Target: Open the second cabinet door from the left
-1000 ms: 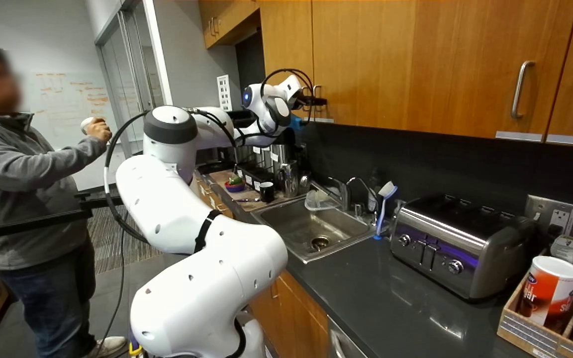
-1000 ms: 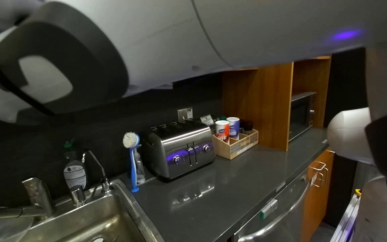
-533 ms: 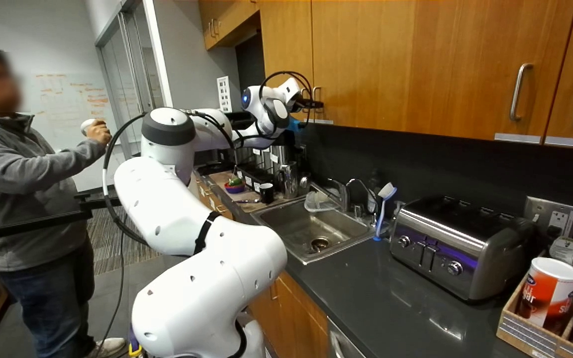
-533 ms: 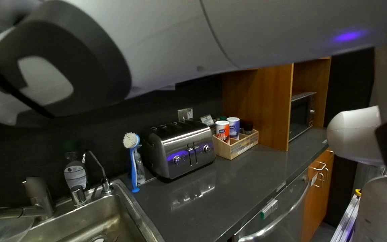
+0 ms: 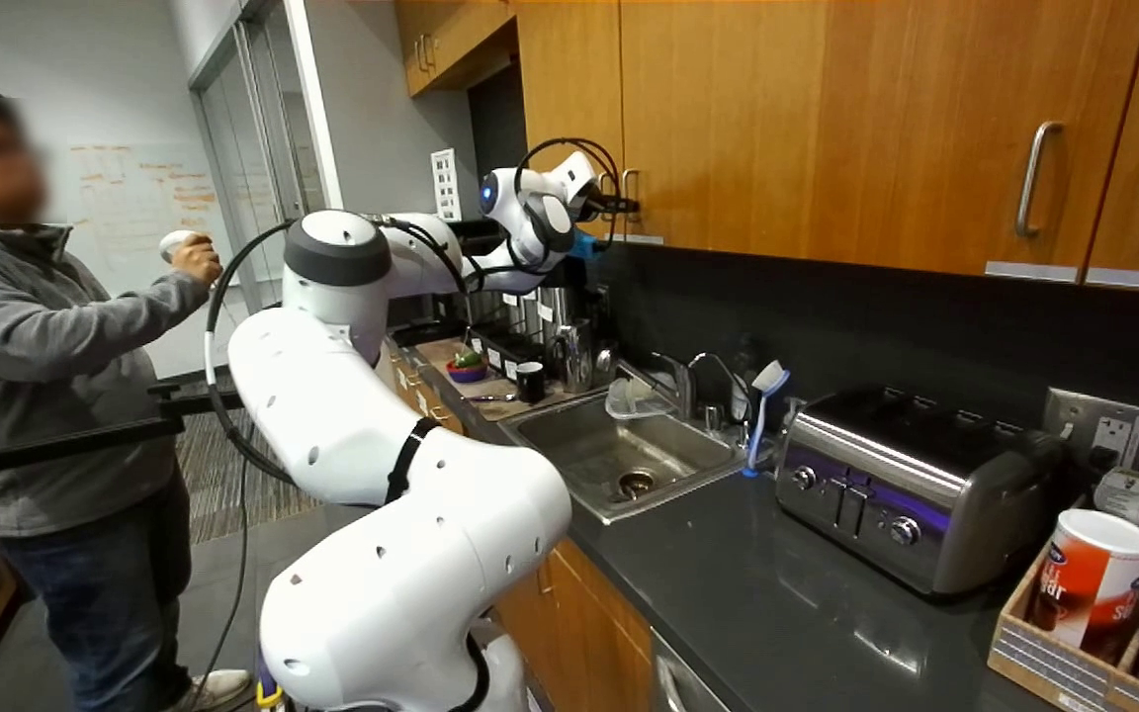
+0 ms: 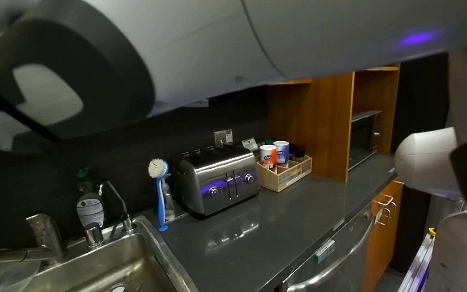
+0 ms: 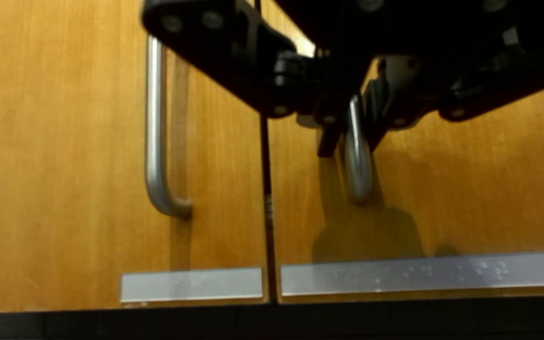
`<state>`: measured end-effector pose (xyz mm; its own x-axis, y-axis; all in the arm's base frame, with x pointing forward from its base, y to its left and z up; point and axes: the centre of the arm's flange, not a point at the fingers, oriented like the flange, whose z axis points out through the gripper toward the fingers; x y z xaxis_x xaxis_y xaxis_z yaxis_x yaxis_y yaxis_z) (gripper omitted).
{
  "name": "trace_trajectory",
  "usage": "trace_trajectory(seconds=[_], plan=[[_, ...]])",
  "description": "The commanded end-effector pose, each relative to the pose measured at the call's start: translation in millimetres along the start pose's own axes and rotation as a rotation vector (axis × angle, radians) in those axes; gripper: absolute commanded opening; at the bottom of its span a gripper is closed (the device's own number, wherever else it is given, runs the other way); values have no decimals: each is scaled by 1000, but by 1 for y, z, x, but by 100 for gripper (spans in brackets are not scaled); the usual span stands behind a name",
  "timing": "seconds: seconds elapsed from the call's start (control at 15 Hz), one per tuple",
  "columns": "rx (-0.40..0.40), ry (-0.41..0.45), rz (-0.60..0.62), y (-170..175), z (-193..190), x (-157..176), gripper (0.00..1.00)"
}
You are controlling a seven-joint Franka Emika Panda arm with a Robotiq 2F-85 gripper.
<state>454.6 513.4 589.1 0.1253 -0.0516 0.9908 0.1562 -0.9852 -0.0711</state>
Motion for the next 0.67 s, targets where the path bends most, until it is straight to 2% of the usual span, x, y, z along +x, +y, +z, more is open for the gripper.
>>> trace_trajectory(seconds=[0.0, 0.6], plan=[[-12, -49, 11, 10, 6, 6, 3], [-11, -103, 143, 66, -12, 23, 3]])
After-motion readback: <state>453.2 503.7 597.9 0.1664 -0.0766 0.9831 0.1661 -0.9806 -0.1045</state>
